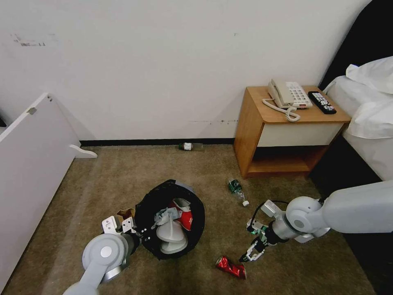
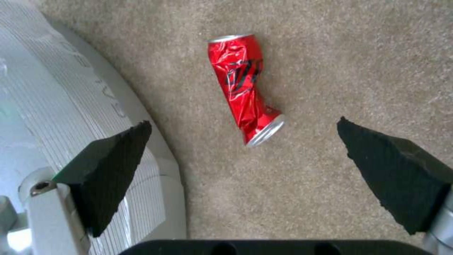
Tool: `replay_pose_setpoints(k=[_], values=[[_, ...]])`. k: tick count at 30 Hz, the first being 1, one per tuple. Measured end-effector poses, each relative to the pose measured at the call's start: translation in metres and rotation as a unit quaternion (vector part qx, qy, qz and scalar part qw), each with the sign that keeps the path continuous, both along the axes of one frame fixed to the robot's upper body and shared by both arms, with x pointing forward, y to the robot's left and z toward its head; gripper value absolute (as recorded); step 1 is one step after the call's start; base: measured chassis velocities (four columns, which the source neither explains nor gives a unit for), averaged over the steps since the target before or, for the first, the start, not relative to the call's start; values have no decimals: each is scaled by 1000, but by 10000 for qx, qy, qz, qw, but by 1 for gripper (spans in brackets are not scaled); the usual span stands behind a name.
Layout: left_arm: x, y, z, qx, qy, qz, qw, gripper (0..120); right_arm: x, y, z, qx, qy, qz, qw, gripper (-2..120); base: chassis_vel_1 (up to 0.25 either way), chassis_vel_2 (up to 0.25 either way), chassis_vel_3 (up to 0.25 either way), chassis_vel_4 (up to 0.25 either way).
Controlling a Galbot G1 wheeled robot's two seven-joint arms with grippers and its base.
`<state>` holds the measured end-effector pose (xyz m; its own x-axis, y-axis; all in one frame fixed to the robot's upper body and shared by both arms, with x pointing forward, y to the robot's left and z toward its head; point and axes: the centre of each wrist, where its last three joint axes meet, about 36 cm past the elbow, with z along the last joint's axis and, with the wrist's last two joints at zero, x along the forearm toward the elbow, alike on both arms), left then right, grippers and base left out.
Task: Pick up the trash bin and place the garbage on the floor into it.
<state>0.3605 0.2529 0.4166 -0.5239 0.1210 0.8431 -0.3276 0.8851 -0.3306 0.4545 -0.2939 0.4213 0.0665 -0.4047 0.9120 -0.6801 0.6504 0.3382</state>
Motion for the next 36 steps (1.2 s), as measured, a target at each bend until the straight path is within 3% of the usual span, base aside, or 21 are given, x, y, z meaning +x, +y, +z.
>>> replay_pose_setpoints(k=[23,36], values=[[4,15,11,63,-107,158,9998,0,-6,16,-23,-152,75,532,9984,100,0,0,0,0],[7,20,13,-8,-178,208,9996,0,8,24,-42,-315,-69,748,9967,100,0,0,0,0]])
